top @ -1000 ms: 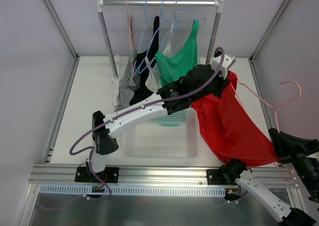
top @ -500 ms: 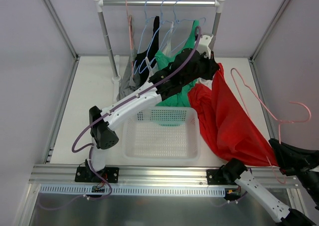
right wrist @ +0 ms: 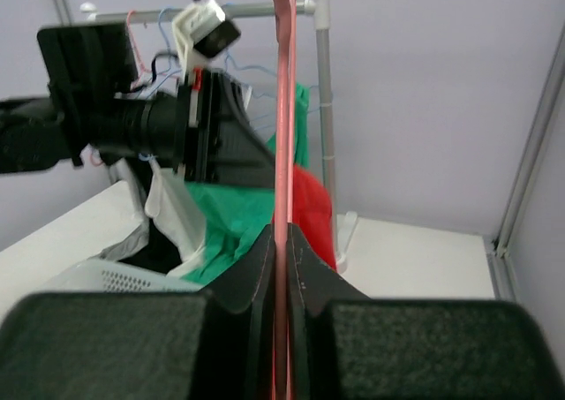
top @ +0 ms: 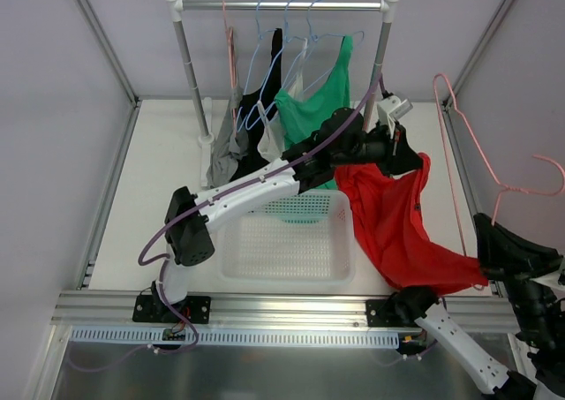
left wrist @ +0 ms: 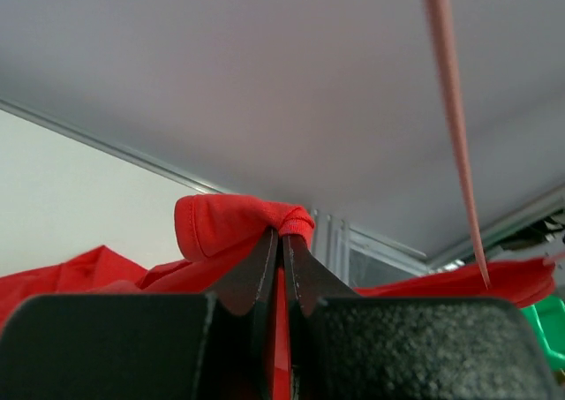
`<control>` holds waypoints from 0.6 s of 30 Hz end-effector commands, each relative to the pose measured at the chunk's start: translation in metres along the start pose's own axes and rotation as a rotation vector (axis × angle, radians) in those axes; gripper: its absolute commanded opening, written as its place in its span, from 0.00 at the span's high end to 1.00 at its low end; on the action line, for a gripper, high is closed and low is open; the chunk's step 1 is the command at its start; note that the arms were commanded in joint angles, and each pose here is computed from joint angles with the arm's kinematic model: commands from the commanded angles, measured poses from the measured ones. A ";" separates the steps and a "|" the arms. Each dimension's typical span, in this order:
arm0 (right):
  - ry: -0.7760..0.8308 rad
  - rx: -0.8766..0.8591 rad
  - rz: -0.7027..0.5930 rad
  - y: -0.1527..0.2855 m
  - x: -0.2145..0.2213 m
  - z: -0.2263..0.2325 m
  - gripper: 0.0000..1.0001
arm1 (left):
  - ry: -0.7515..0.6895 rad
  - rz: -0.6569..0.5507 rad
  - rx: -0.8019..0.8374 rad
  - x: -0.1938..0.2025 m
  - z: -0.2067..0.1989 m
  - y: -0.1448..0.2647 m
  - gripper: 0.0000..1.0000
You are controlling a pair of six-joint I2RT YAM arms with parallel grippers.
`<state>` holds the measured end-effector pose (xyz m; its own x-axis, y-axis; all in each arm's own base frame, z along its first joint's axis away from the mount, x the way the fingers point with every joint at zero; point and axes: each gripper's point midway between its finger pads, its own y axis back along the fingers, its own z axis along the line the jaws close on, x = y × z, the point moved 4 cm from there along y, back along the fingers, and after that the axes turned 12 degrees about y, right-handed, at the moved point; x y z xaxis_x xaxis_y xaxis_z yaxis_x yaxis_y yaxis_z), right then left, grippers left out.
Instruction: Remove the tank top from the hanger
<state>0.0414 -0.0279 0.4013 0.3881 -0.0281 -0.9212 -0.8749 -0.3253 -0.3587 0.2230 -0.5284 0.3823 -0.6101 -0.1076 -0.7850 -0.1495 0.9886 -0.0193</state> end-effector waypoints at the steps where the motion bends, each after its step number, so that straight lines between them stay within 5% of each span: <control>1: 0.020 0.144 -0.197 -0.035 -0.049 -0.017 1.00 | -0.022 -0.017 0.203 -0.006 -0.049 0.008 1.00; 9: 0.110 0.347 -0.280 -0.091 -0.065 -0.025 1.00 | 0.037 0.015 0.129 0.014 -0.029 0.005 1.00; 18: 0.208 0.396 -0.103 -0.128 -0.087 -0.032 1.00 | 0.132 -0.119 -0.410 0.004 0.068 0.012 1.00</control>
<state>0.1433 0.0076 0.5032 0.4830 -0.2606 -0.8359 -0.8707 -0.0419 -0.4901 0.2375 -0.5267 0.3258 -0.6989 -0.1171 -0.7056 -0.2981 0.9444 0.1386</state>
